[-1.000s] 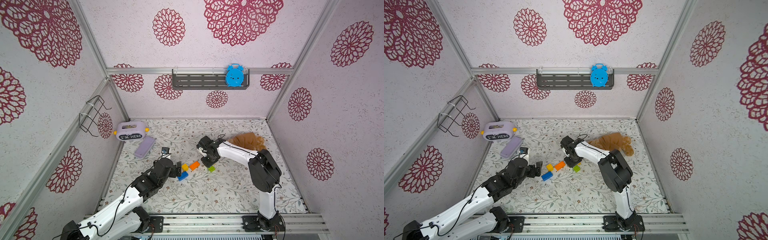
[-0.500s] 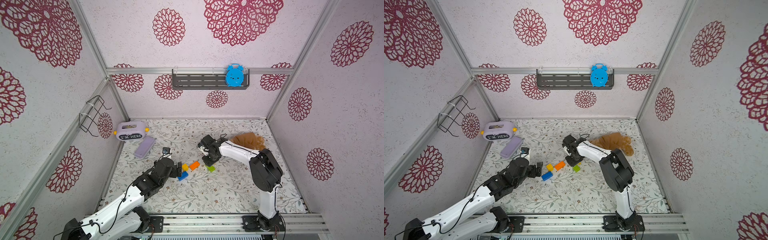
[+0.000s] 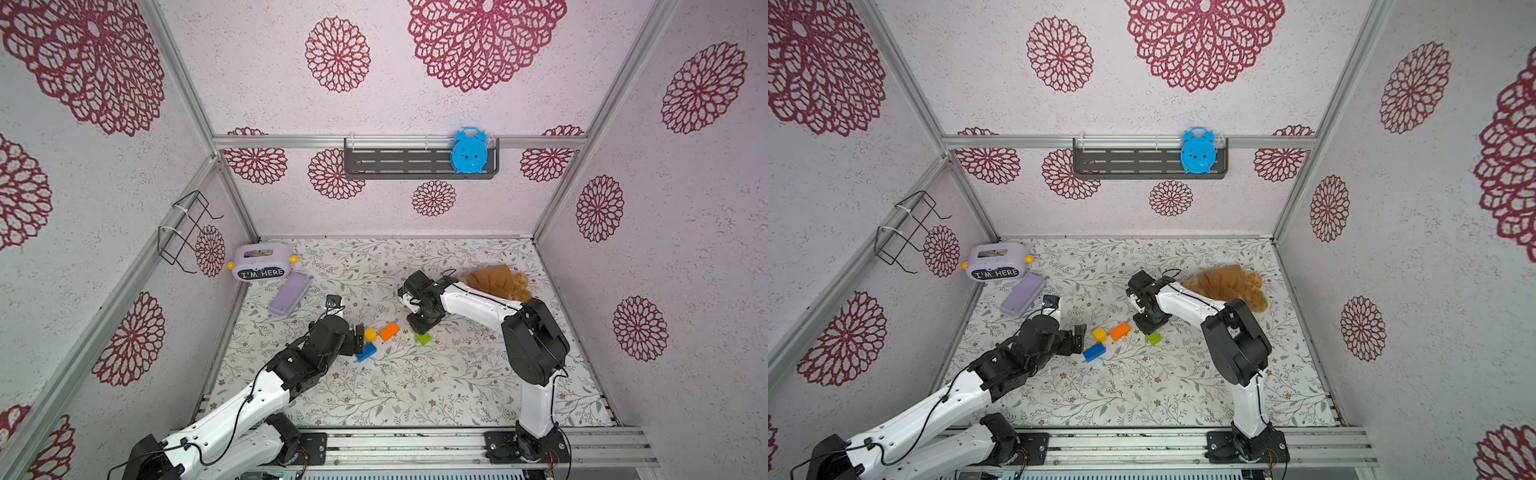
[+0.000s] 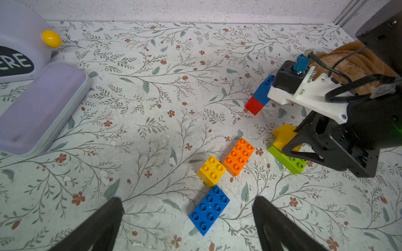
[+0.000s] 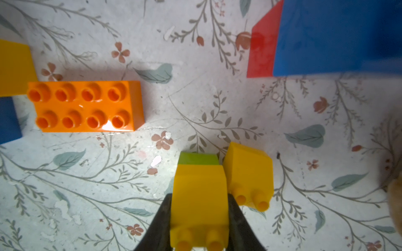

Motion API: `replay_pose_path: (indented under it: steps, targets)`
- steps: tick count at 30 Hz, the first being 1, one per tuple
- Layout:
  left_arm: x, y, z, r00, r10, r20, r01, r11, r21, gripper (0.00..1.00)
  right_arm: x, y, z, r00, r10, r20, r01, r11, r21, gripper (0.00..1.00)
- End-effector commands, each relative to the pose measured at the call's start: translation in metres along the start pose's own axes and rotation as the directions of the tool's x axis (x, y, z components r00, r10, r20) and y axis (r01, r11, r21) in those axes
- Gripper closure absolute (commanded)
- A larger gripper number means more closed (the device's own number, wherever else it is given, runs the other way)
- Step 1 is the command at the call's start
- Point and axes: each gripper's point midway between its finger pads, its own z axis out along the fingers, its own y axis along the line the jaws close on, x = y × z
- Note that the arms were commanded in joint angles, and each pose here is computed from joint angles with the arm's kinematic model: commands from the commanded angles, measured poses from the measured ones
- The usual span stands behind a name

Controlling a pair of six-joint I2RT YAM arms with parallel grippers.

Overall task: Assemble a fork with lego
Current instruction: Assemble the lego brick with the lego brick.

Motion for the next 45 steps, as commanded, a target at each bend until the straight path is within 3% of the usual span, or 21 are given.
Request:
replay_pose_path:
  steps: [1, 8, 18, 30, 45]
  targets:
    - [-0.008, 0.0, -0.002, 1.0, -0.006, 0.013, 0.006, 1.0, 0.0, 0.03, -0.002, -0.005, -0.018, 1.0, -0.004, 0.005, 0.004, 1.0, 0.006, 0.76]
    - [-0.009, 0.0, -0.002, 1.0, -0.005, 0.018, 0.005, 1.0, -0.001, 0.03, -0.002, -0.004, -0.027, 1.0, 0.007, 0.023, -0.007, 1.0, 0.008, 0.76]
    - [-0.01, -0.001, -0.001, 1.0, 0.007, 0.015, -0.007, 1.0, 0.001, 0.03, 0.01, -0.009, -0.009, 0.998, 0.068, 0.002, -0.068, 0.997, 0.029, 0.76]
    - [-0.009, -0.001, 0.0, 1.0, 0.012, 0.009, -0.012, 1.0, -0.004, 0.03, 0.033, -0.003, 0.018, 0.991, 0.082, -0.101, -0.084, 0.996, -0.007, 0.77]
    - [-0.007, -0.003, 0.002, 1.0, 0.007, 0.003, -0.007, 1.0, 0.002, 0.03, 0.02, 0.014, -0.019, 0.999, 0.045, -0.003, -0.045, 0.997, -0.063, 0.76]
